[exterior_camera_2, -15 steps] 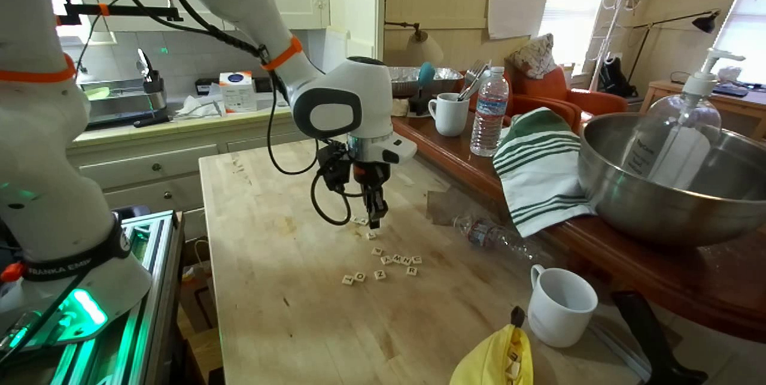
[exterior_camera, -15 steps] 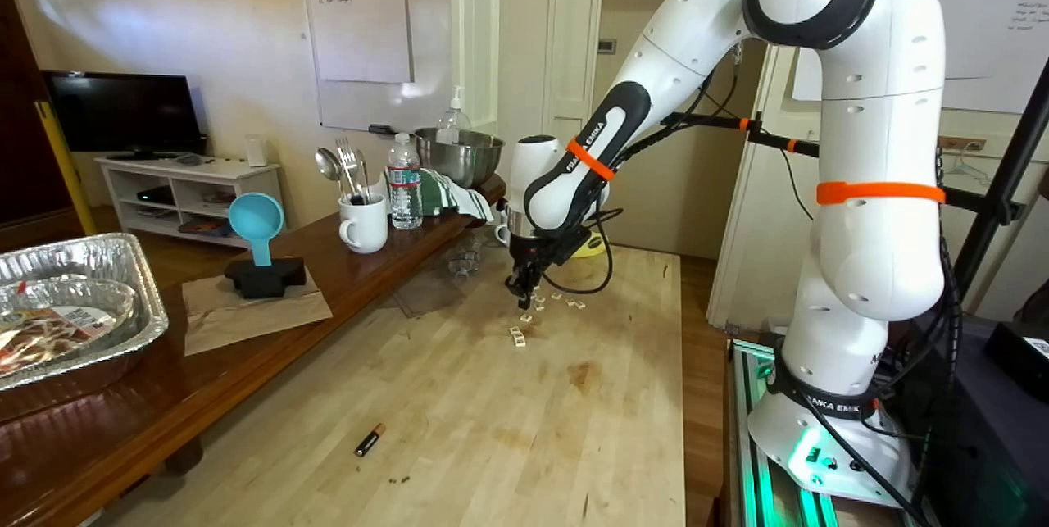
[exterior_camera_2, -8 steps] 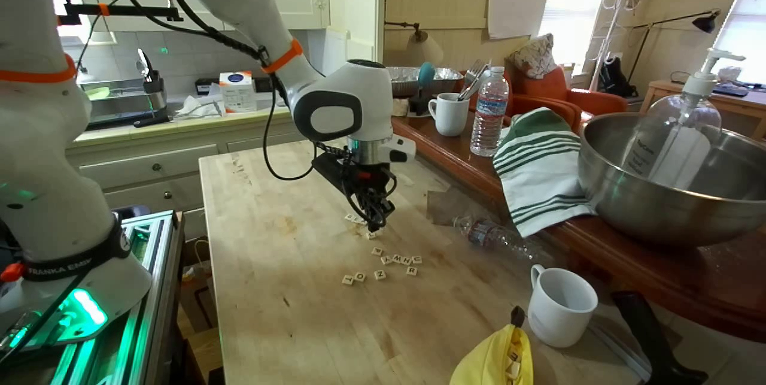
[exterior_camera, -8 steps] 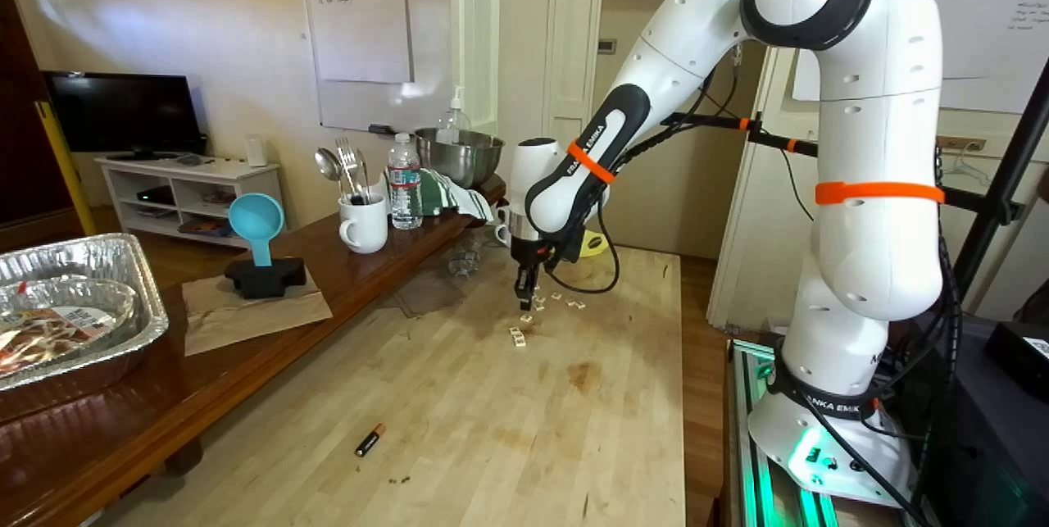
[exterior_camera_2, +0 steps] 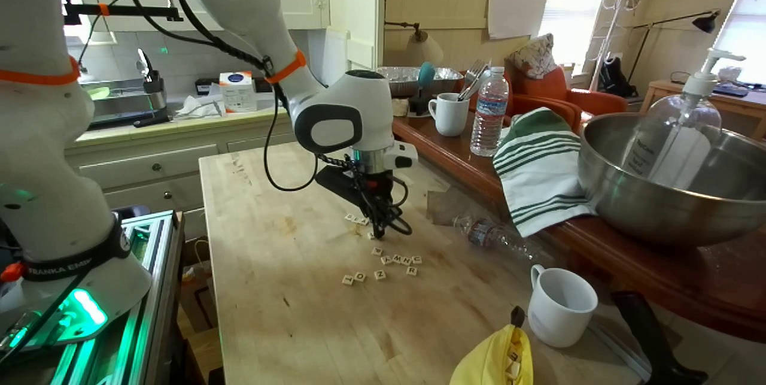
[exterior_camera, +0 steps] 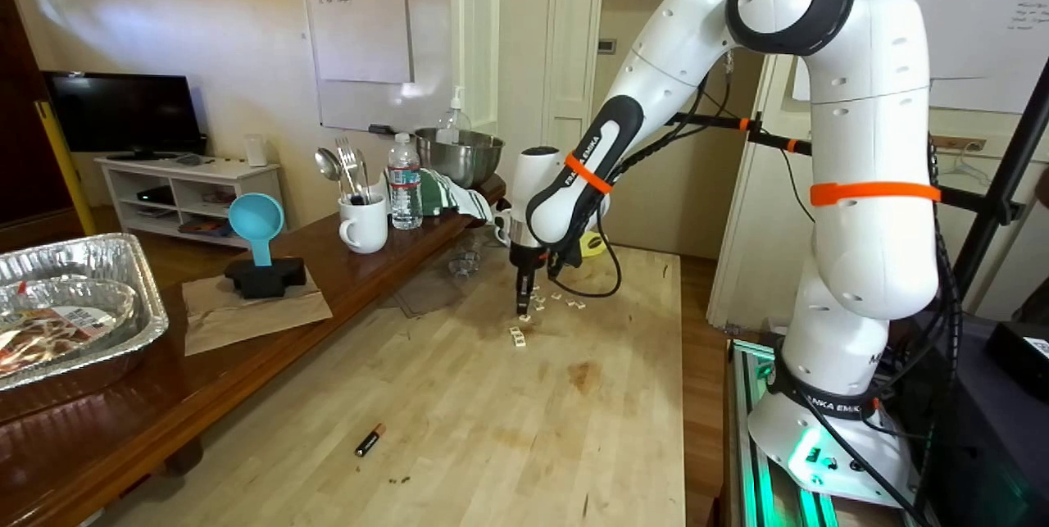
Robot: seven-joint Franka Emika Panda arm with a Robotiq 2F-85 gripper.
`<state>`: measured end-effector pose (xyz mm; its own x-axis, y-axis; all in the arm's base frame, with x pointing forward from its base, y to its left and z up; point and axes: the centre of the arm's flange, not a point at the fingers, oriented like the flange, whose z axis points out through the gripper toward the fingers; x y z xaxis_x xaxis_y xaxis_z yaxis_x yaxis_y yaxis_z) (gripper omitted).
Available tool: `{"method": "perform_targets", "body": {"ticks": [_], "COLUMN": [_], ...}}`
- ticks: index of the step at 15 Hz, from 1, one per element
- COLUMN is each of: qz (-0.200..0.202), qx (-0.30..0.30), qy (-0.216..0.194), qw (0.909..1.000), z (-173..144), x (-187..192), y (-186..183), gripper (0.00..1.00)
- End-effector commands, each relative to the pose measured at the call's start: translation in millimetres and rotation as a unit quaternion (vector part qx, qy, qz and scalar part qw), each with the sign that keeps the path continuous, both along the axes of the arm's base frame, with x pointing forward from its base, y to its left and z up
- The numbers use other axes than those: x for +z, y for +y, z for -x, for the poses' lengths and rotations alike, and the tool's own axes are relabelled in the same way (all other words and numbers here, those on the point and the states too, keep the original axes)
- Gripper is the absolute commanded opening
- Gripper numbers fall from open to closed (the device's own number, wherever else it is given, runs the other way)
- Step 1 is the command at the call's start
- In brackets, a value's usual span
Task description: Replace M with L on the pile of letters on the left
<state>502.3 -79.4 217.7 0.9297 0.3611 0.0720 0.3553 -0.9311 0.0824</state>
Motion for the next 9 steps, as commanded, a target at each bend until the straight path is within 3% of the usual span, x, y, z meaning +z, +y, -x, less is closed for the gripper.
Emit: {"method": "perform_targets", "body": {"ticks": [1,9], "qz": [-0.005,-0.004], "qx": [0.03,0.008], "qy": [-0.009,0.003], "qw": [0.9995,1.0], "z": [-3.6,-2.1], "x": [-14.0,-14.0], "y": [-4.6,1.3], "gripper": [0.0,0.0]}}
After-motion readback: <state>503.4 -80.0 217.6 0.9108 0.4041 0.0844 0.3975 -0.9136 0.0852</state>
